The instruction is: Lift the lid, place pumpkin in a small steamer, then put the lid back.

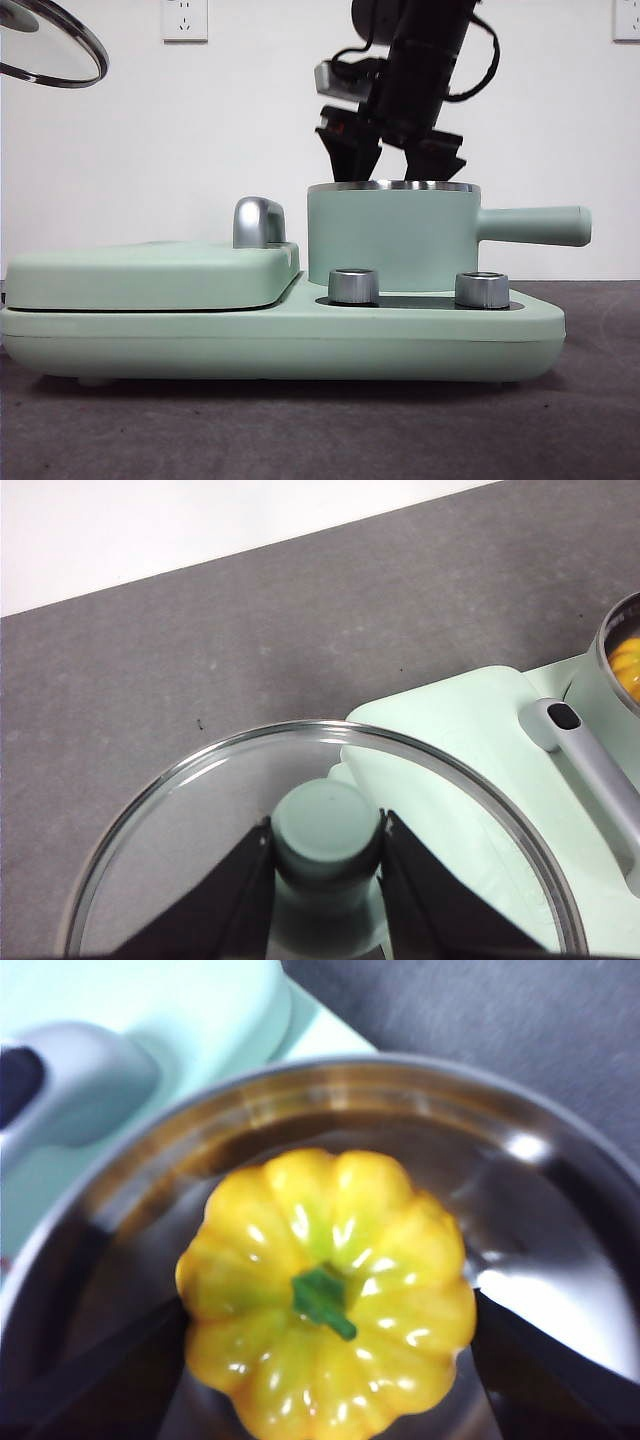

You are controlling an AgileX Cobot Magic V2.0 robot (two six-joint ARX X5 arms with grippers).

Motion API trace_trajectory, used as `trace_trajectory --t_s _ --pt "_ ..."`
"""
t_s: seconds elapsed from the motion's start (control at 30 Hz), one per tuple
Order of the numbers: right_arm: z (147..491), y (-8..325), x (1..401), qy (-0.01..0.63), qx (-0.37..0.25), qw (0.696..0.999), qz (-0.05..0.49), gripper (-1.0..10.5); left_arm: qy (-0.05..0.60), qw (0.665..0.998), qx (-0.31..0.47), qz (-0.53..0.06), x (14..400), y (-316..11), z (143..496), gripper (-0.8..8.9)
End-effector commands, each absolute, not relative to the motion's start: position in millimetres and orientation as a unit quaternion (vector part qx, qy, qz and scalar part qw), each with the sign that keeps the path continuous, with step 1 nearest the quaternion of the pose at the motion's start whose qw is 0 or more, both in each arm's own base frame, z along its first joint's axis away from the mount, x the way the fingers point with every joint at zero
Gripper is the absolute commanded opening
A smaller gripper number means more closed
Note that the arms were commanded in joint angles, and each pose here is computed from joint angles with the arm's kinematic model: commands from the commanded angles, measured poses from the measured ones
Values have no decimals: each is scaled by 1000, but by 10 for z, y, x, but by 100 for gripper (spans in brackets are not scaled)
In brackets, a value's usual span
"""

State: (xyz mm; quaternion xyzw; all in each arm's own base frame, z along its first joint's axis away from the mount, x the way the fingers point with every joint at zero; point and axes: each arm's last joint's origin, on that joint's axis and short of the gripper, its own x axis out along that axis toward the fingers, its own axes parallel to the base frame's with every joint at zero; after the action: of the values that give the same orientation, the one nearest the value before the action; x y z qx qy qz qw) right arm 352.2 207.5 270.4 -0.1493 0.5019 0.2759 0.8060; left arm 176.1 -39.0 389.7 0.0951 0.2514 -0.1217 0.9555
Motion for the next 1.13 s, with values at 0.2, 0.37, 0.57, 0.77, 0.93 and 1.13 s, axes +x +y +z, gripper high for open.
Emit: trace_trajectory --t_s 0.2,0.37,0.57,0.77,0.93,1.13 --pt "2575 2148 3608 508 -157 800 279 368 229 961 96 -121 1772 -391 3974 10" --pt "2541 2156 3620 511 -157 798 279 371 230 961 96 -121 1771 -391 3972 10" --pt "2544 2157 3615 512 -158 797 279 466 231 960 96 -121 1770 -391 3970 10" --pt "2935 2069 3480 472 -155 824 273 464 232 960 96 -121 1770 -391 3969 10" --pt "3406 1913 3192 423 -133 846 297 362 232 961 95 -120 1770 -391 3969 10" --pt "3444 1607 2655 347 -103 878 314 355 232 960 93 -128 1769 -395 3969 10"
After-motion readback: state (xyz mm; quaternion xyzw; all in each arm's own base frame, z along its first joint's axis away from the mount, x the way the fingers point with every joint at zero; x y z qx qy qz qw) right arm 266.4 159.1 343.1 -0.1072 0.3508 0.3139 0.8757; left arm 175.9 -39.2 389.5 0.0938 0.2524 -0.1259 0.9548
